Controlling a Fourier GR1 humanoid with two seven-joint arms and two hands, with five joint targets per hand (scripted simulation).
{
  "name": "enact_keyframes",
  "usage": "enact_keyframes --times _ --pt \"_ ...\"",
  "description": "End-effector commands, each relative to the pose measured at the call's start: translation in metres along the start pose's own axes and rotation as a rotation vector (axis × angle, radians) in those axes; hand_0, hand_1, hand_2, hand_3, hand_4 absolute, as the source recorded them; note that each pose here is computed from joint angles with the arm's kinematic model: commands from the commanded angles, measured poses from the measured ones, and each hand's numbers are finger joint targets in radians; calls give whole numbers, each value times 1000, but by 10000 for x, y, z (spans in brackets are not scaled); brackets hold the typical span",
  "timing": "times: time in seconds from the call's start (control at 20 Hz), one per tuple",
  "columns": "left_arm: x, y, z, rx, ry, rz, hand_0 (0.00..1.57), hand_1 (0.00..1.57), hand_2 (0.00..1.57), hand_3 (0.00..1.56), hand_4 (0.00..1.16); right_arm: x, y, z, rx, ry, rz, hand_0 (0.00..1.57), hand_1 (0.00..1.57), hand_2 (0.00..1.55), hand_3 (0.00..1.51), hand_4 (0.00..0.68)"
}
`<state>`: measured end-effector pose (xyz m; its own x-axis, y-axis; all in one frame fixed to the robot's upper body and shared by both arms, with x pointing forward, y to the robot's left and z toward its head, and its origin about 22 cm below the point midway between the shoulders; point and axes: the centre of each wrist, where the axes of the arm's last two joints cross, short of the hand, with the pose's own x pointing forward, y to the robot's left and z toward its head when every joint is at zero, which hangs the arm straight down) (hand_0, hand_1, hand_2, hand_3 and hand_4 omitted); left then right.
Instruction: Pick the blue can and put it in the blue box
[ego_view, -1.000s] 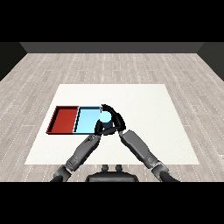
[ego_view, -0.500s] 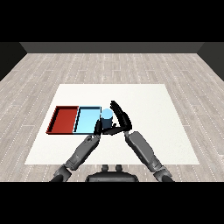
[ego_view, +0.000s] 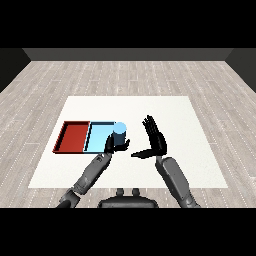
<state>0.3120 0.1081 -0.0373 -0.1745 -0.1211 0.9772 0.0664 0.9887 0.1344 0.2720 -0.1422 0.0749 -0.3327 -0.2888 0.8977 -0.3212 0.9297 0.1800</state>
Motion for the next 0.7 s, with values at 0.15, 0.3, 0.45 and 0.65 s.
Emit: enact_keyframes --times 0.15,0.3,0.45,0.65 --pt "-88 400 -154 50 36 -70 1571 1571 1571 1494 1137 408 -552 230 -106 -97 10 0 0 0 0 0" --pt "-111 652 -71 77 69 -113 1571 1571 1571 1501 1132 385 -785 395 -177 -105 37 0 0 0 0 0" --pt "-44 1013 -275 172 114 -162 1571 1571 1571 1493 1134 275 -703 362 -196 -80 56 0 0 0 0 0" --pt "-261 1500 -353 236 261 -158 1571 1571 1571 1503 1086 337 -842 444 -207 -78 59 0 0 0 0 0"
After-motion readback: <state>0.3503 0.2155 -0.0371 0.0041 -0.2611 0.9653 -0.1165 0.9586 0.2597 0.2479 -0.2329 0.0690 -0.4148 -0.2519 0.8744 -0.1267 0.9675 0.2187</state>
